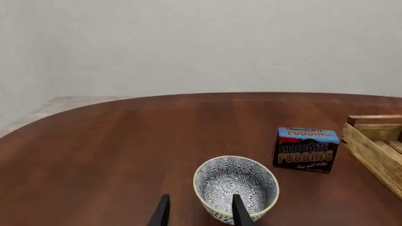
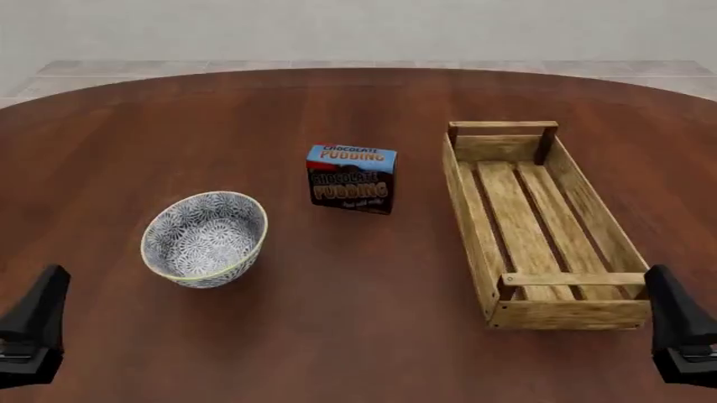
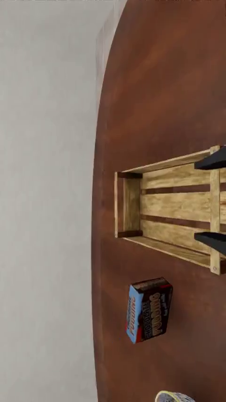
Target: Pick up the bowl on the left and put it in the tray.
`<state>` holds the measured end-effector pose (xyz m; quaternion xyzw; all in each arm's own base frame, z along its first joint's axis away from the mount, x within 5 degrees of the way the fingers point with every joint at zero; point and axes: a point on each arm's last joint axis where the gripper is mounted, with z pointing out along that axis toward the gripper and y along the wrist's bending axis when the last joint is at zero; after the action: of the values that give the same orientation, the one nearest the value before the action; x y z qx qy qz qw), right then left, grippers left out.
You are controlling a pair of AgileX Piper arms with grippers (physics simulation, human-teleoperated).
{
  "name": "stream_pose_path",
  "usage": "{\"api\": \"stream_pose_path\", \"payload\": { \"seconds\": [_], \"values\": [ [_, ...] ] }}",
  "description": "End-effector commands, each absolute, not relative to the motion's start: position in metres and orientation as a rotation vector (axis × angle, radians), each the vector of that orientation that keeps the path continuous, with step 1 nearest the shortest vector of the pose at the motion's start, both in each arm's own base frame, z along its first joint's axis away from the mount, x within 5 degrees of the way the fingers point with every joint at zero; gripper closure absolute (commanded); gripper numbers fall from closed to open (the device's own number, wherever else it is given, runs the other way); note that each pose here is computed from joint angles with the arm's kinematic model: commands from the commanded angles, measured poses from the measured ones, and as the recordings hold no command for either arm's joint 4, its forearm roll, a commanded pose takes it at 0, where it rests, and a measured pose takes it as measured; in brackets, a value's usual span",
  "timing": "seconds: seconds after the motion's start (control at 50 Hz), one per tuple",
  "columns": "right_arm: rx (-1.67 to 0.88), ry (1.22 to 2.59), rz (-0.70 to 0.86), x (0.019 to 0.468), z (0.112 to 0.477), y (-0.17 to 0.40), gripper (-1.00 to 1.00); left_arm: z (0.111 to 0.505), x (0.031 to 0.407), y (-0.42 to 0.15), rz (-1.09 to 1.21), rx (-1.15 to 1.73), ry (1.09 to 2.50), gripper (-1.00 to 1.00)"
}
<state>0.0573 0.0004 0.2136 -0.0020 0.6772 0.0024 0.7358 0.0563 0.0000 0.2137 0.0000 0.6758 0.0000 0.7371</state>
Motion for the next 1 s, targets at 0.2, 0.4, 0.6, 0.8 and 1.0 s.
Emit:
{"api": "stream_pose_path", "payload": {
  "seconds": [0.2, 0.4, 0.6, 0.8, 1.0],
  "values": [
    [0.017, 1.51, 0.004, 0.059, 0.212, -0.001, -1.0, 0.214, 0.057, 0.0, 0.0, 0.0, 1.485, -1.0],
    [0.013, 1.517, 0.002, 0.064, 0.213, 0.0, -1.0, 0.214, 0.057, 0.0, 0.0, 0.0, 1.485, -1.0],
    [-0.027, 1.562, 0.049, 0.087, 0.219, 0.004, -1.0, 0.214, 0.057, 0.0, 0.0, 0.0, 1.485, -1.0],
    [-0.102, 1.561, 0.02, 0.093, 0.237, 0.007, -1.0, 0.214, 0.057, 0.0, 0.0, 0.0, 1.485, -1.0],
    [-0.169, 1.567, 0.051, 0.107, 0.262, 0.015, -1.0, 0.214, 0.057, 0.0, 0.0, 0.0, 1.485, -1.0]
  ]
}}
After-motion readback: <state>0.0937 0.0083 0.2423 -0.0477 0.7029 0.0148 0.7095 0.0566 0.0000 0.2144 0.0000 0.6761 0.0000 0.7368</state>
